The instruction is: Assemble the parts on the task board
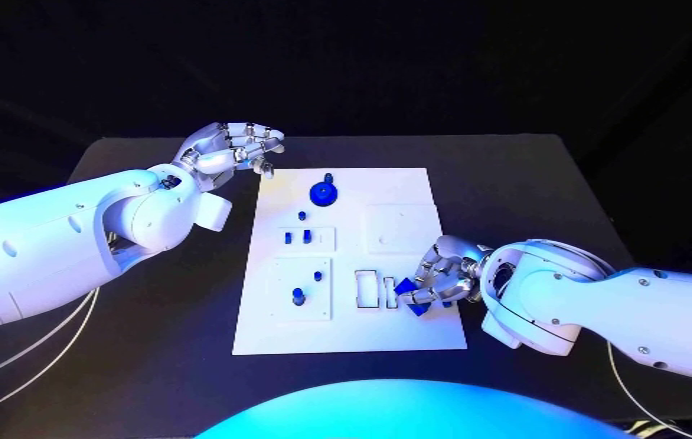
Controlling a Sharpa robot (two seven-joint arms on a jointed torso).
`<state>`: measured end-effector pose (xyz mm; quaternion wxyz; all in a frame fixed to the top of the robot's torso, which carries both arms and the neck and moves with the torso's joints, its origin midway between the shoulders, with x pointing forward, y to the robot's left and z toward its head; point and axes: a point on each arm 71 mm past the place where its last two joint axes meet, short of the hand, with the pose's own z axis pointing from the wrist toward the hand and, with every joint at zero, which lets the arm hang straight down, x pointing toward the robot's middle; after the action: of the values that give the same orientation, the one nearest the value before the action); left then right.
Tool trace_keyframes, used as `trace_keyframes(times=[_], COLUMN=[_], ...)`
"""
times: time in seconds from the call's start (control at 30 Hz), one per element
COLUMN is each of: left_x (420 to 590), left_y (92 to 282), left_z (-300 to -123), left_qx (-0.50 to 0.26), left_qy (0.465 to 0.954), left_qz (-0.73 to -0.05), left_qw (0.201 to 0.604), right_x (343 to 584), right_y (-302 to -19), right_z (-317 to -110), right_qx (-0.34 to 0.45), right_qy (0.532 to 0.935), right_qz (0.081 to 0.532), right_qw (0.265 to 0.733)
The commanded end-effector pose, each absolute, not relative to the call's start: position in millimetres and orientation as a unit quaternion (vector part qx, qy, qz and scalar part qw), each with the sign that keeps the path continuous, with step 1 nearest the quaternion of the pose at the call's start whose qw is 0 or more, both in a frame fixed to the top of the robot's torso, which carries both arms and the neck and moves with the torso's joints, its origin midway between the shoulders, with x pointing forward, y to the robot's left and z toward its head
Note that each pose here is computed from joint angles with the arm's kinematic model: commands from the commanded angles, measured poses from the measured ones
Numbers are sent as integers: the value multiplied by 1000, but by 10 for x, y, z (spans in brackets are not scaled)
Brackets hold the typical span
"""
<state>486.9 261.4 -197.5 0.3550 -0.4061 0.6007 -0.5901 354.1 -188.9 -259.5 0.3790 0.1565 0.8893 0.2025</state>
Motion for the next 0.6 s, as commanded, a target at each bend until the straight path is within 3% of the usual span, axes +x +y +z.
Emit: trace_keyframes(times=[0.03, 0.6], left_x=[4865, 4858], left_y=[2587, 2575], left_z=[-1962, -1961], left_qx=[-400, -399], left_qy=[600, 602], left_qz=[-597, -598], left_qw=[351, 348], right_x=[3511, 3622], right_y=[-1862, -1571], right_z=[-2564, -2583], right_qx=[184, 169], right_qy=[890, 884], right_qz=[213, 239], right_qw=[358, 363])
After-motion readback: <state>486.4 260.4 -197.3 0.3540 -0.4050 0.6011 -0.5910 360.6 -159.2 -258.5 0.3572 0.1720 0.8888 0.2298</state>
